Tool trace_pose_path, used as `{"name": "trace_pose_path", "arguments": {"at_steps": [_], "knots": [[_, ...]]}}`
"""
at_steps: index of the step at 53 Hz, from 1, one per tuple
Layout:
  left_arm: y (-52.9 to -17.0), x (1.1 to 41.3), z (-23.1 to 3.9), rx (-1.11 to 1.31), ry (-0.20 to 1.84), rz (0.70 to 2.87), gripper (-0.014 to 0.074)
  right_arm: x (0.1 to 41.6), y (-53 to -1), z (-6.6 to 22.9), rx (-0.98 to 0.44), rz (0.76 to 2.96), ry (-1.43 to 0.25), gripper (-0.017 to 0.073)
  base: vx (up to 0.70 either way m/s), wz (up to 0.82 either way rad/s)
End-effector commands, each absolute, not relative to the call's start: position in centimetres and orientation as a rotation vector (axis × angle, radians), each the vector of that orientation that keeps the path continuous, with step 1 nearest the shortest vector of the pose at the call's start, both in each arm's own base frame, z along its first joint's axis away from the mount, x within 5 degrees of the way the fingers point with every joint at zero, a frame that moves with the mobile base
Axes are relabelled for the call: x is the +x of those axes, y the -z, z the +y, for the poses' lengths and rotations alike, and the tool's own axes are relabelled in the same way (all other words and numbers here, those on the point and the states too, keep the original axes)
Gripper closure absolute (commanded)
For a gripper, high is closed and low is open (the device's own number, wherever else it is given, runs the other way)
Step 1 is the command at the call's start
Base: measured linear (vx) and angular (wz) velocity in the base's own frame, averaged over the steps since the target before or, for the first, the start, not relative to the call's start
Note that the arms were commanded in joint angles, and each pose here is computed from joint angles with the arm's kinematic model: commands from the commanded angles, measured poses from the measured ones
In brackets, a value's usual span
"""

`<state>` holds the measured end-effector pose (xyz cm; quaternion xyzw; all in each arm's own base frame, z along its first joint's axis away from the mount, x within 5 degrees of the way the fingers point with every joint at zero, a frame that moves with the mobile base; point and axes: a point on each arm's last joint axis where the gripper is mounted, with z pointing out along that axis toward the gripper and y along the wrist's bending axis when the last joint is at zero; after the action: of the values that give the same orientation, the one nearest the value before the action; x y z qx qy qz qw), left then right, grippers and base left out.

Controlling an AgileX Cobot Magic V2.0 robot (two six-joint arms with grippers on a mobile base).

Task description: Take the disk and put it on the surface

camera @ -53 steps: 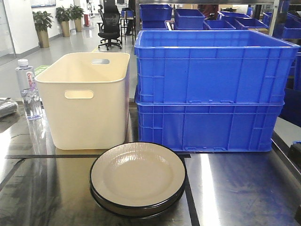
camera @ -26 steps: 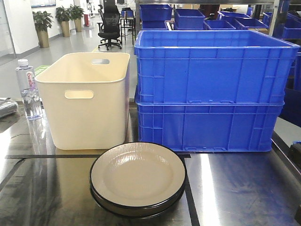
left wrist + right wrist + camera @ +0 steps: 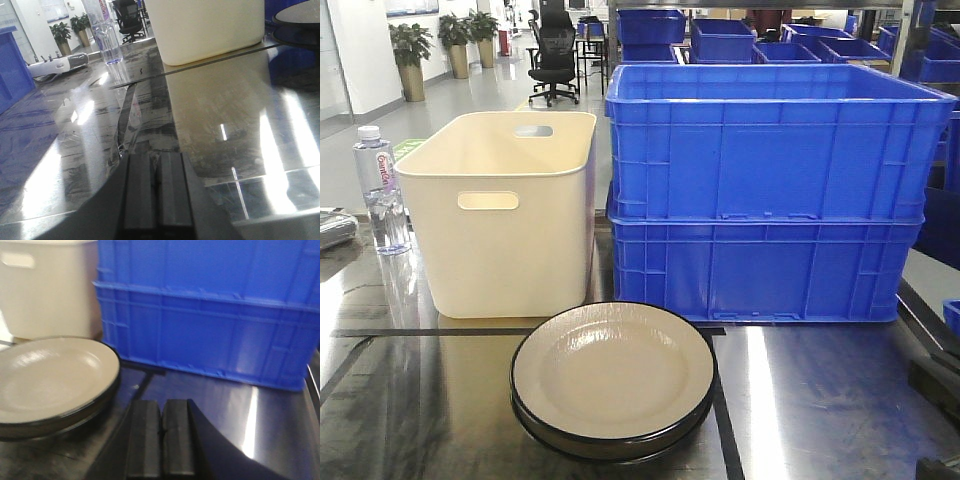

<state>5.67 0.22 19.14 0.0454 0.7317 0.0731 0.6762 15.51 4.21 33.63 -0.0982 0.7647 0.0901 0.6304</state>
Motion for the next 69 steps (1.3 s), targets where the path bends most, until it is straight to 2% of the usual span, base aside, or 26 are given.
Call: {"name": "trace_pose_path", "arguments": {"at_steps": [1,7,18,35,69], "knots": [[-19.6,5.6,0.2,0.089,-0.160,1.555,0.0595,15.6,-34.8,3.9,-0.198,1.666,-0.179,0.0568,0.00,0.00],[-19.6,5.6,0.2,0.089,-0.160,1.555,0.0595,13.9,-33.6,3.3,-0.206,1.649,-0.155,0.0568,0.00,0.00],[-19.6,5.6,0.2,0.089,-0.160,1.555,0.0595,9.7,-28.2,1.1,-0.038,1.611,-0.136,0.0568,0.00,0.00],[-19.6,5.6,0.2,0.089,-0.160,1.555,0.0595,5.8,-19.6,0.6,-0.041,1.524,-0.112,0.0568,0.00,0.00],[-19.5,5.6,0.2,0.089,-0.159,1.559,0.0595,5.7,-19.3,0.4,-0.029,1.561,-0.103,0.0568,0.00,0.00]]}}
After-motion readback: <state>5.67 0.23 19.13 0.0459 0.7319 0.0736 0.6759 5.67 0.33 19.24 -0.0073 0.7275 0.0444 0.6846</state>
